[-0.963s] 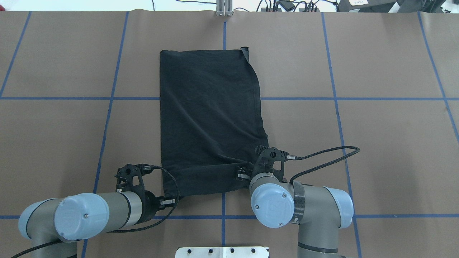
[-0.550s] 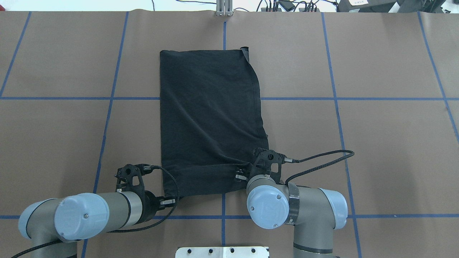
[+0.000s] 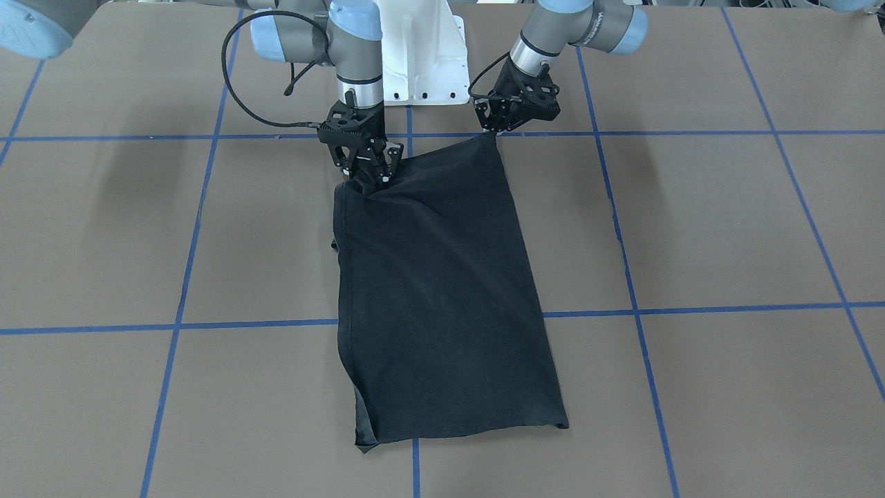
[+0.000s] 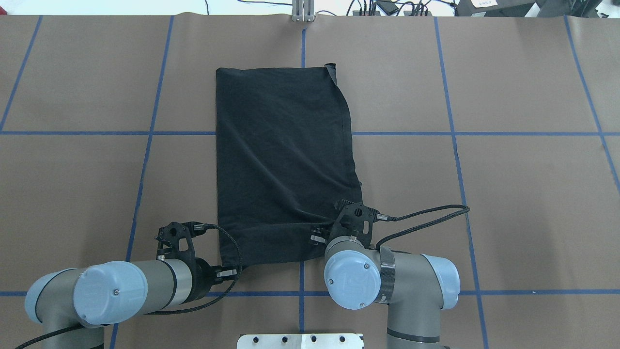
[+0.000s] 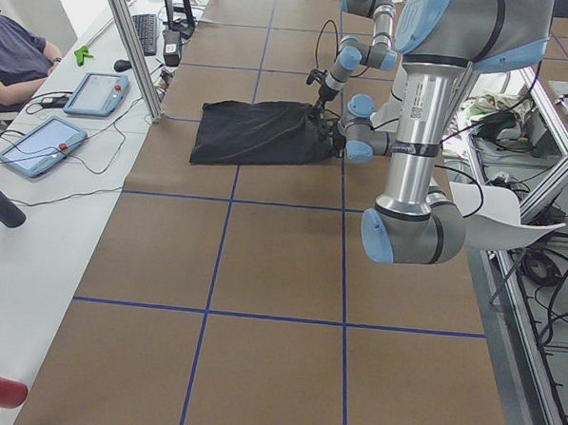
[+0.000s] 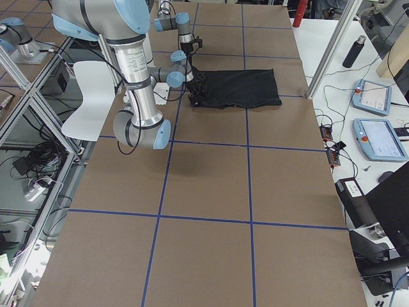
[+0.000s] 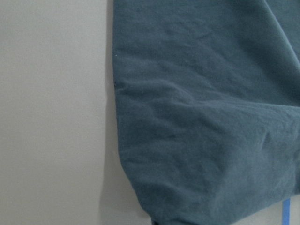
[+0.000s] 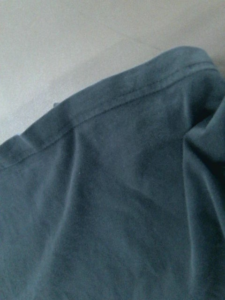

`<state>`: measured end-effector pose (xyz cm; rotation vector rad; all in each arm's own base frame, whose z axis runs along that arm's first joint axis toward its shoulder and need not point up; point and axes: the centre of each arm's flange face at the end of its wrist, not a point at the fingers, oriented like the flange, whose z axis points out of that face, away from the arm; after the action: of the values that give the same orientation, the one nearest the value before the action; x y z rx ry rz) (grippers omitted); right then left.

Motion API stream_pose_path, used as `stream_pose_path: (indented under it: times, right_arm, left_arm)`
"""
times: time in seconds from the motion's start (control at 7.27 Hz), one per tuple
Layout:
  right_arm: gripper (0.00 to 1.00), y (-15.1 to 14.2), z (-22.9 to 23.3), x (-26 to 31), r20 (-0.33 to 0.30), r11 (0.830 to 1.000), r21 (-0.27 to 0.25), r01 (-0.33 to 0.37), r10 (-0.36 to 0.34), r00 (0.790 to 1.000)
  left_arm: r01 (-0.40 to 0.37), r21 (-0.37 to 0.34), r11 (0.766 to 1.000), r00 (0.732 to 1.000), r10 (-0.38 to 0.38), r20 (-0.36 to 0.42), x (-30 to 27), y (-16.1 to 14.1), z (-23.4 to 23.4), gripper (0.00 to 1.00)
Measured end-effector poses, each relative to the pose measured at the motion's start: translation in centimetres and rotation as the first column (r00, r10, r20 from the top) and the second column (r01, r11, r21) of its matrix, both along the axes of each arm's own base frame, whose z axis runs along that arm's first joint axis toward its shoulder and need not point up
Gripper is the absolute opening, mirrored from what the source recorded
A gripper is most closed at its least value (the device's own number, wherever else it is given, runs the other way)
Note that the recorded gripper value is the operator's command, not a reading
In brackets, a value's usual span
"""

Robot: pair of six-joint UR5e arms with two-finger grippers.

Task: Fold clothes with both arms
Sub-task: 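Pinch the near shirt edge with both grippers at its two corners, then lift the near shirt edge with both grippers and carry it away from the robot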

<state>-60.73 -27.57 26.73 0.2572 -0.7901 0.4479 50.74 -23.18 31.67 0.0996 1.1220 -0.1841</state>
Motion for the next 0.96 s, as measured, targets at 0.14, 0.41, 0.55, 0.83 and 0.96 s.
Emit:
stream_pose_path:
  times: [0.14, 0.41, 0.55, 0.83, 0.96]
  right_arm:
    - [0.00, -0.1, -0.1, 0.1, 0.002, 1.000, 0.000, 0.000, 0.000, 1.000]
    - [0.00, -0.5, -0.9, 0.7, 0.016, 1.000, 0.002, -0.007, 0.007, 1.000]
    - [0.00, -0.6, -1.7, 1.5, 0.034, 1.000, 0.004, -0.010, 0.009, 0.999]
    - [0.00, -0.4, -3.2, 3.3, 0.068, 1.000, 0.009, -0.011, 0.010, 0.998]
    - [0.00, 0.2, -3.8, 4.3, 0.074, 1.000, 0.009, -0.005, 0.005, 0.997]
  left_arm:
    - [0.000, 0.000, 1.000, 1.000, 0.000, -0.001, 0.0, 0.0, 0.0, 0.00]
    - [0.000, 0.000, 1.000, 1.000, 0.000, -0.002, 0.0, 0.0, -0.1, 0.00]
    - [-0.002, 0.000, 1.000, 1.000, 0.002, -0.004, -0.1, 0.0, -0.1, 0.00]
    - [-0.007, 0.010, 1.000, 1.000, 0.007, -0.029, -1.2, 0.0, -1.4, 0.00]
    - [-0.007, 0.015, 1.000, 0.999, 0.008, -0.051, -2.4, 0.1, -2.5, 0.00]
